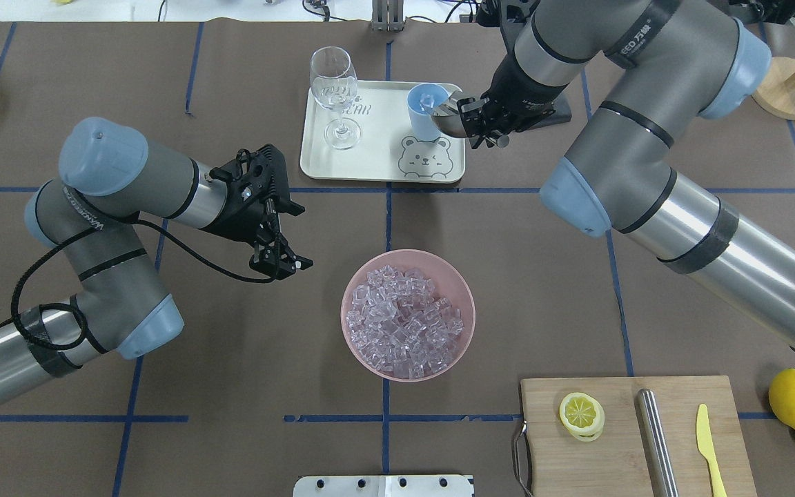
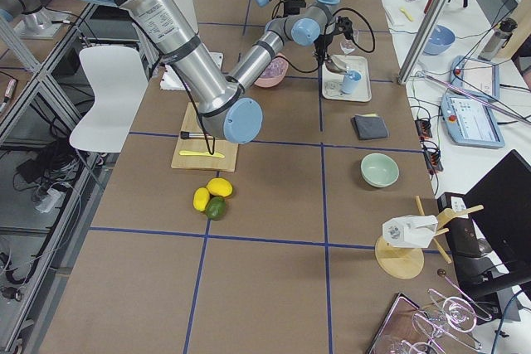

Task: Put ice in cup with scoop
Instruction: 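Pull the empty scoop back from the cup with the right gripper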

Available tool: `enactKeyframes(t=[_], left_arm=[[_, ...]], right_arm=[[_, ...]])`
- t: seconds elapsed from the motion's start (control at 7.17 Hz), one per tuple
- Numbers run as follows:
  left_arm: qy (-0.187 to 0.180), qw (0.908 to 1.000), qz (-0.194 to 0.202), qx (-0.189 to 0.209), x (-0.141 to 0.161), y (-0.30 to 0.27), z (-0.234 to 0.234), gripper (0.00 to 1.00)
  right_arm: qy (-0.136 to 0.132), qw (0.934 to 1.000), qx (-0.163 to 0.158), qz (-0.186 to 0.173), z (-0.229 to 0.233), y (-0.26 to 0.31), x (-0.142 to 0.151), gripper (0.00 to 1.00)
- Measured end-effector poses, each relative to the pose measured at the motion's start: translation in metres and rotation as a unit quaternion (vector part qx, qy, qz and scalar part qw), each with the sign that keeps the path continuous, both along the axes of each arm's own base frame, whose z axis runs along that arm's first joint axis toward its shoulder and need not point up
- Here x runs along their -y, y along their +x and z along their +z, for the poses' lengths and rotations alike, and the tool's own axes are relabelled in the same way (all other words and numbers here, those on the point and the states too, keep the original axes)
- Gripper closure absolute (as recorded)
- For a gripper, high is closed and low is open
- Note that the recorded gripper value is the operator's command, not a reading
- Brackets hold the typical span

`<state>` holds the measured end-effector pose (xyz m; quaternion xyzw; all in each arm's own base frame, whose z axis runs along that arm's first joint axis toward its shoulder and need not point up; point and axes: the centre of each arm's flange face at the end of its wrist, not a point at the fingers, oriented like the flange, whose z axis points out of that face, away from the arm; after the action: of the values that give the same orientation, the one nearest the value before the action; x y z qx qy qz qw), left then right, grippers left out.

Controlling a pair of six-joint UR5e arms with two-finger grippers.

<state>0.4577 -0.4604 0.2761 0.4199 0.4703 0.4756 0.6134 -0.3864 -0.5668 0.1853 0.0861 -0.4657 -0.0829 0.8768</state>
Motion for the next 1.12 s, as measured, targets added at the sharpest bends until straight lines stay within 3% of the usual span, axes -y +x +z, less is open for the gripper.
enactKeyframes(t=[0.42,0.7,0.98,1.12], left_arm=[[0.0,1.0,0.001,0.0,-0.001,0.001,0.0,0.0],[0.0,1.0,0.001,0.0,0.0,0.0,0.0,0.0],[0.0,1.0,0.0,0.0,0.0,-0.001,0.0,0.0],[-0.001,1.0,0.0,0.001,0.0,-0.002,0.002,0.0]], right_arm=[[-0.008,0.9999,0.005,-0.01,-0.001,0.004,0.006,1.0],[0.01,0.9999,0.009,-0.011,0.005,0.023,-0.001,1.0],[0.035,0.9992,-0.003,0.021,0.03,0.061,-0.027,1.0],[0.03,0.998,-0.014,0.054,0.044,0.075,-0.039,1.0]])
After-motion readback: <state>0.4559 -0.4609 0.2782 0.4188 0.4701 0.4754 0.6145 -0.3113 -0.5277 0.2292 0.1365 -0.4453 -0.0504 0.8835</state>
